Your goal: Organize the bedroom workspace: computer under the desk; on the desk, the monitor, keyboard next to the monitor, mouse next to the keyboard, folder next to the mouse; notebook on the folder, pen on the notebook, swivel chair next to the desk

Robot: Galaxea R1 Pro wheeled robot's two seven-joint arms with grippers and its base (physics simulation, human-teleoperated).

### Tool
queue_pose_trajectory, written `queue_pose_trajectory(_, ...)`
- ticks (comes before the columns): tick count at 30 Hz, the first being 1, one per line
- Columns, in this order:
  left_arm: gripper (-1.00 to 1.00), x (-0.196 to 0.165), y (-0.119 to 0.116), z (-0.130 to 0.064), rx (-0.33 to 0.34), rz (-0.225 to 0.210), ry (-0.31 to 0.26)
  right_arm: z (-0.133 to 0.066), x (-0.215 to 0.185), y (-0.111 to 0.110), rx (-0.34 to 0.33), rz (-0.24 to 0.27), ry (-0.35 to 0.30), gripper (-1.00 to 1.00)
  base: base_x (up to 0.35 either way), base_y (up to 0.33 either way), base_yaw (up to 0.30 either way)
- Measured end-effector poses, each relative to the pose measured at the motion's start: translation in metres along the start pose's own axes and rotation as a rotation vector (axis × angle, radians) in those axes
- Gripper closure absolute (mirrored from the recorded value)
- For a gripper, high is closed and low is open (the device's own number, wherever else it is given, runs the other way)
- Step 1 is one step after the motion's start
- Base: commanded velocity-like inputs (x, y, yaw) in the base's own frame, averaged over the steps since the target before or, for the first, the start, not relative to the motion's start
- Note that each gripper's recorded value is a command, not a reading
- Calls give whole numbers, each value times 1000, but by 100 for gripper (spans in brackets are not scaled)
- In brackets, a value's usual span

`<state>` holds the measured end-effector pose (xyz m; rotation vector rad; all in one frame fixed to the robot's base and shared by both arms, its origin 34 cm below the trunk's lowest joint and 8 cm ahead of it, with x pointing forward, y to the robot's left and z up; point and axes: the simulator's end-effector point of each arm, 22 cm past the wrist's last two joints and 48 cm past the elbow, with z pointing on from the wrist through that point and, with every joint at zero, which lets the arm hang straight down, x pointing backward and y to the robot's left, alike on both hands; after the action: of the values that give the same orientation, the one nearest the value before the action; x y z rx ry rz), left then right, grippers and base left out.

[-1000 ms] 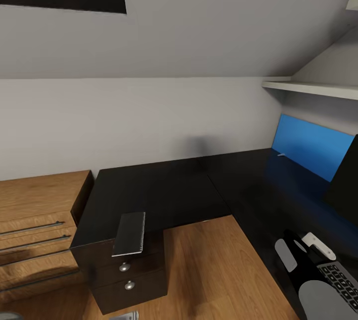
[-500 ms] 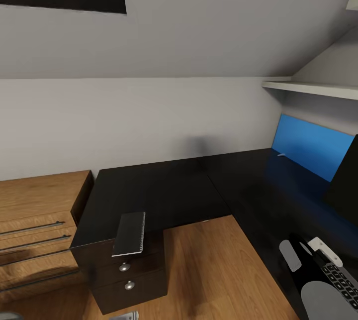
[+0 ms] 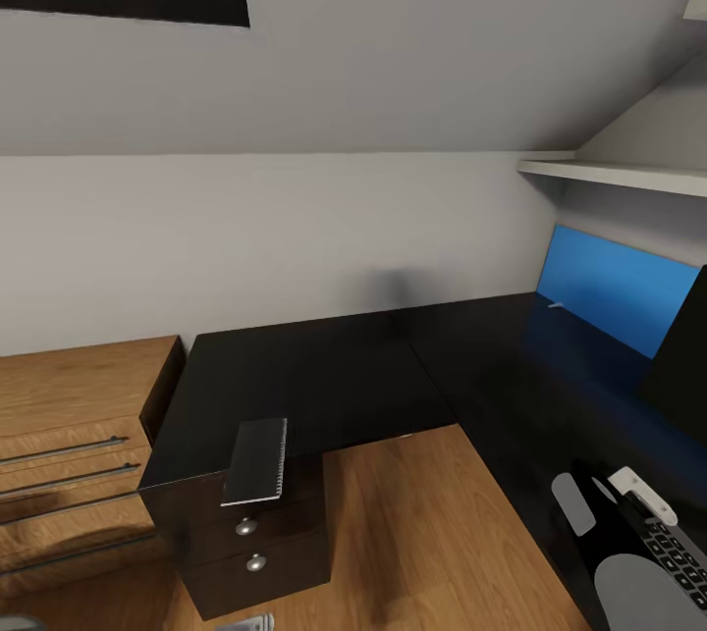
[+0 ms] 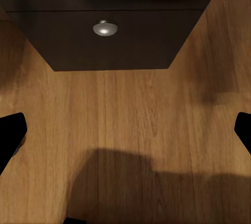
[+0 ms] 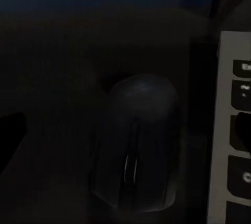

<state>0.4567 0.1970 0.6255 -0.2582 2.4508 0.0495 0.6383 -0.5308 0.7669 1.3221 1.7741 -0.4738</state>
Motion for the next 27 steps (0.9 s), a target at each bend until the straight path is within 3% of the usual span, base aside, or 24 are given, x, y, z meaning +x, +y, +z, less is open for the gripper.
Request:
queue_pose_trajectory(9, -100, 0, 1, 0, -1, 0, -1, 0, -1, 1, -2, 2, -3, -100, 0, 0, 0)
queue_pose_trajectory(14, -100, 0, 1, 0, -1, -1, 1, -10, -37, 22, -46, 56, -67, -100, 0, 0, 3)
queue_pose_trajectory(17, -100, 1, 2, 0, -6, 0, 2, -29, -60, 41, -90, 99, -114, -100, 0, 0, 102)
queue_pose_trajectory(20, -100, 3, 2, 0, -6, 2, 7, -54, -45, 58, -139, 17, -143, -100, 0, 0, 119)
queue_pose_trajectory(23, -100, 7, 3, 1, -11, 5, 15, -100, -8, 100, -237, -152, -192, -100, 0, 0, 30)
queue_pose_trajectory(27, -100, 8, 5, 1, -13, 4, 16, -129, 24, 117, -290, -263, -214, -100, 0, 0, 6)
